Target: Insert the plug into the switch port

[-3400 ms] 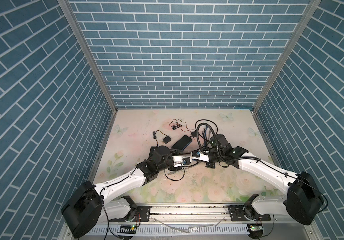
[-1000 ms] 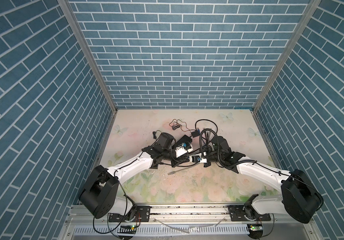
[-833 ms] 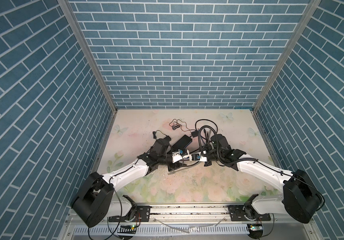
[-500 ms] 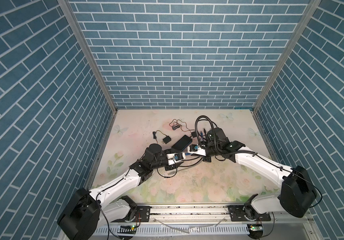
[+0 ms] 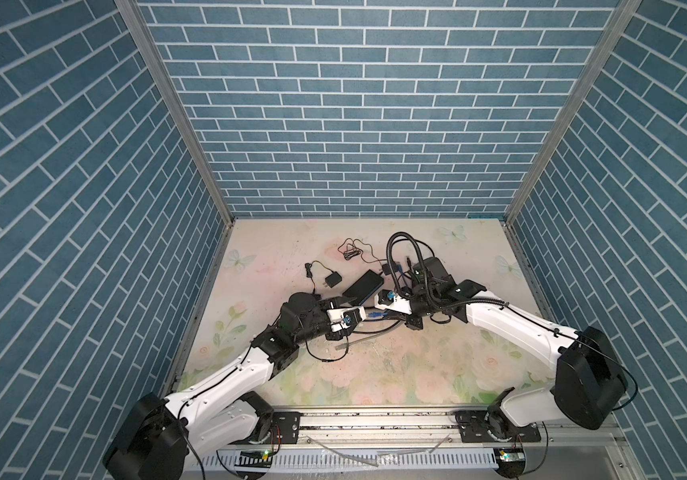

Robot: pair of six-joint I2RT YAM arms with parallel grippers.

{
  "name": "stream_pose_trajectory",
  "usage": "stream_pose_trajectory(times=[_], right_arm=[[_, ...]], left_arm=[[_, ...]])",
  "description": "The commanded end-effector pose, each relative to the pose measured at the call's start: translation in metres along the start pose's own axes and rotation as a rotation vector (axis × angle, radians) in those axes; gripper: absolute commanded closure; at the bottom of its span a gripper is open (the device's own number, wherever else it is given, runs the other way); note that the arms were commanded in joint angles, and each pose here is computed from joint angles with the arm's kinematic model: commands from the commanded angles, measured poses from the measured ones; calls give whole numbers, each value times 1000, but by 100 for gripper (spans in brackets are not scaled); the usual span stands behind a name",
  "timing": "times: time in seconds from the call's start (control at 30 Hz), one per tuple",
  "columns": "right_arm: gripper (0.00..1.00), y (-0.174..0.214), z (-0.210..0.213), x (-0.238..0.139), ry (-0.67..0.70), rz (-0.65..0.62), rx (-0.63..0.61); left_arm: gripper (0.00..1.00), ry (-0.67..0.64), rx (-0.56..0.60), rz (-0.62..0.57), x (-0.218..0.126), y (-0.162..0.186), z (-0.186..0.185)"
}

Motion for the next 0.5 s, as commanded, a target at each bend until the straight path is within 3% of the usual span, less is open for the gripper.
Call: stream_pose_trajectory(times=[0.0, 0.47], right_arm=[[100, -15, -6, -10, 3, -42, 11], [100, -18, -15, -10, -37, -54, 107]], left_arm=[[42, 19, -13, 14, 0, 8, -6], [43, 3, 24, 28, 7, 15, -8]])
Point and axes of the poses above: each gripper's point midway between its finger pads, its own x axis out along the fingers, its own z axis along the line the jaws close on, y = z × x, the point moved 2 cm from there along -x, back along the fingers, and after that the axes turned 15 degrees about -x, right-handed, at the moved point
